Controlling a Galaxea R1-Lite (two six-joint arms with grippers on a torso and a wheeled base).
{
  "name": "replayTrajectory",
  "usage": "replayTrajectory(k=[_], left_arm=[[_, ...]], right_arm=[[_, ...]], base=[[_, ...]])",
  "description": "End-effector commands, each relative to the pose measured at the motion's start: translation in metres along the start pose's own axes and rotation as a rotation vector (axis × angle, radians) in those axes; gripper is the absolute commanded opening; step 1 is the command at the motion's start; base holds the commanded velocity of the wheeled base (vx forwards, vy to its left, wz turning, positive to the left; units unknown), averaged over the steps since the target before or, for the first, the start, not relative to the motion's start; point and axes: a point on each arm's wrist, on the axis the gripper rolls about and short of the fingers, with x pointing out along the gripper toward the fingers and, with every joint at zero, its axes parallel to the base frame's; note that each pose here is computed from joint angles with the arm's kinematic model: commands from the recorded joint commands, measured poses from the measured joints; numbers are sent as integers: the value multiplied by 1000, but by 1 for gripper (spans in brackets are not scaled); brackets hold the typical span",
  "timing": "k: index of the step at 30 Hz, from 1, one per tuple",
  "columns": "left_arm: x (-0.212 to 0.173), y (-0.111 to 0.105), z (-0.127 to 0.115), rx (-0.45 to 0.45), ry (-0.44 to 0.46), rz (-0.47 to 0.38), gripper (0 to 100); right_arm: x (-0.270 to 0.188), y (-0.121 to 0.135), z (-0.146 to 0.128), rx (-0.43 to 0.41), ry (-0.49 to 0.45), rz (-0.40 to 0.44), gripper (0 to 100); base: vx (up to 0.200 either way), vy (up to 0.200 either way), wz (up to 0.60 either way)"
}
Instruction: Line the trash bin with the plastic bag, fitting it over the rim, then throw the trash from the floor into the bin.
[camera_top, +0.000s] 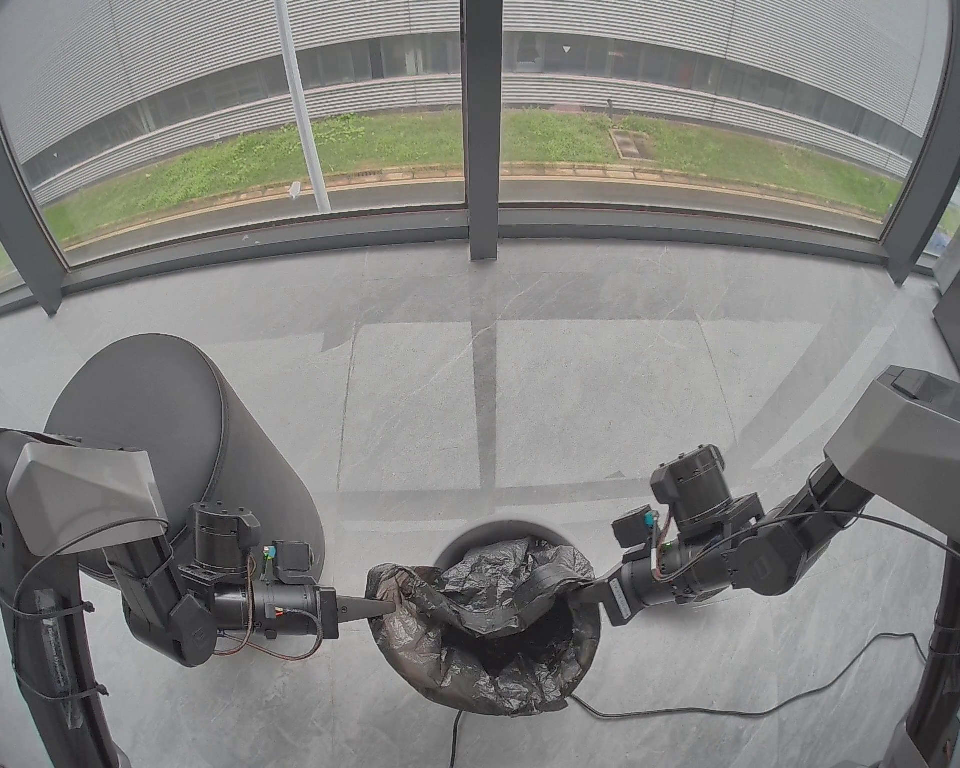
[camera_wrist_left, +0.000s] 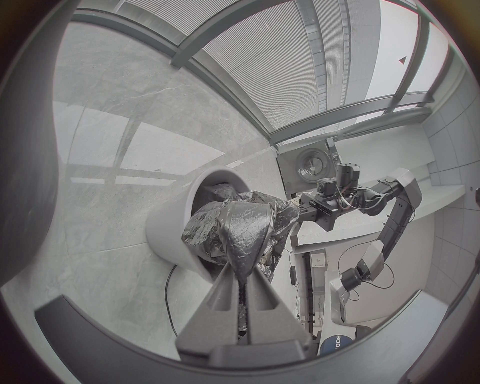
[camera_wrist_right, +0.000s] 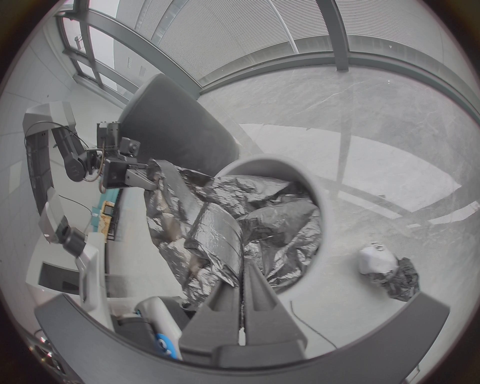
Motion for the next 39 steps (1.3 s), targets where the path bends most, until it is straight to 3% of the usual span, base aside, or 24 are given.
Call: replayTrajectory(k=[1,6,16,17,26,29,31,32,35,39], left_arm=[[18,-4,4,30,18,-36,0],[24,-1,1,28,29,-29,0],[28,3,7,42,7,-7,0],[29,3,8,45,3,-7,0],[35,-1,22,91,-29,-23,0],[37,0,27,100,-40,-24,0],[39,0,30,110,-54,-9,0],[39,0,30,110,-54,-9,0],[36,-2,30,108,-56,-3,0],[35,-4,30,112,-57,-5,0]], right_arm=[[-27,-34,-13,-13,-3,-81,0],[-43,-67,-26,-27,3,-153,0],[-19,-76,-33,-40,-12,-150,0],[-18,-77,-34,-39,-10,-150,100],[-21,-81,-21,-80,-70,-173,100],[-24,-77,-8,-156,-101,-175,100],[-19,-69,-1,-257,-106,-163,100],[-19,-69,-1,-257,-106,-163,100],[-8,-49,3,-435,-96,-124,100],[6,-27,9,-553,-99,-77,100]], base=[[0,0,0],[0,0,0],[0,0,0],[0,0,0],[0,0,0],[0,0,0],[0,0,0],[0,0,0],[0,0,0],[0,0,0]])
